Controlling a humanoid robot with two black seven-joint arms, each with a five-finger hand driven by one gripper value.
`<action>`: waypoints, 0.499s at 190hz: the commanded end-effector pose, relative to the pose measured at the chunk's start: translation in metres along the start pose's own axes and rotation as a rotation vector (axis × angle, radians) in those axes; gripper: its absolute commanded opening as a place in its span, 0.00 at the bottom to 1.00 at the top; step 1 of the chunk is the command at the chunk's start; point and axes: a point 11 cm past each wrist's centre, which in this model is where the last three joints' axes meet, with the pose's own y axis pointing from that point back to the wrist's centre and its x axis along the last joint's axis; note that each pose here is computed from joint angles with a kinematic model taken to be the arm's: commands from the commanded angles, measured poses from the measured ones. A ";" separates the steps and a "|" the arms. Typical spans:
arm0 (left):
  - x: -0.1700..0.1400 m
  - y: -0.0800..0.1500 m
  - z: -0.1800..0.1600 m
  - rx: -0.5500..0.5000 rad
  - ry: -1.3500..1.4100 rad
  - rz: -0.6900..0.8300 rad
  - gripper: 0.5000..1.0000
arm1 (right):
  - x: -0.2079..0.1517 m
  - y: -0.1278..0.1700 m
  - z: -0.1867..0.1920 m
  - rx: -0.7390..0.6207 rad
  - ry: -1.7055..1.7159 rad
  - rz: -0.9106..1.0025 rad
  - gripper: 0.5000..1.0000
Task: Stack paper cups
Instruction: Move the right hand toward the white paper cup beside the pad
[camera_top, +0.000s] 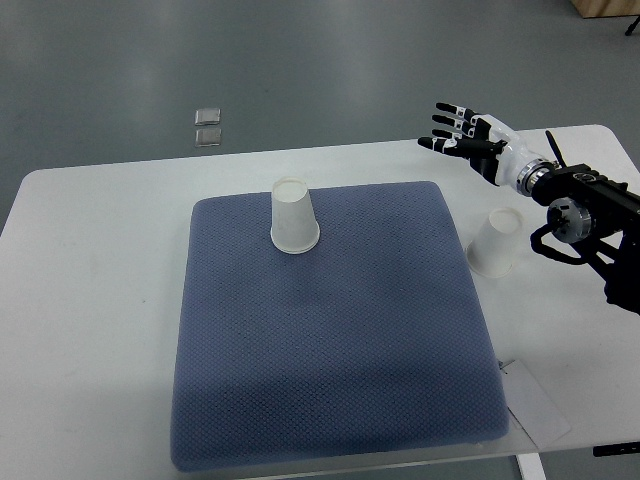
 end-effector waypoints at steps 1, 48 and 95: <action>0.000 0.000 0.000 0.000 -0.001 0.000 1.00 | 0.011 0.006 -0.008 0.006 0.023 -0.006 0.83; 0.000 0.000 0.000 0.001 -0.001 0.000 1.00 | 0.038 0.029 -0.028 -0.016 0.283 -0.103 0.83; 0.000 0.000 0.000 0.000 -0.001 0.000 1.00 | 0.047 0.048 -0.047 -0.064 0.728 -0.164 0.83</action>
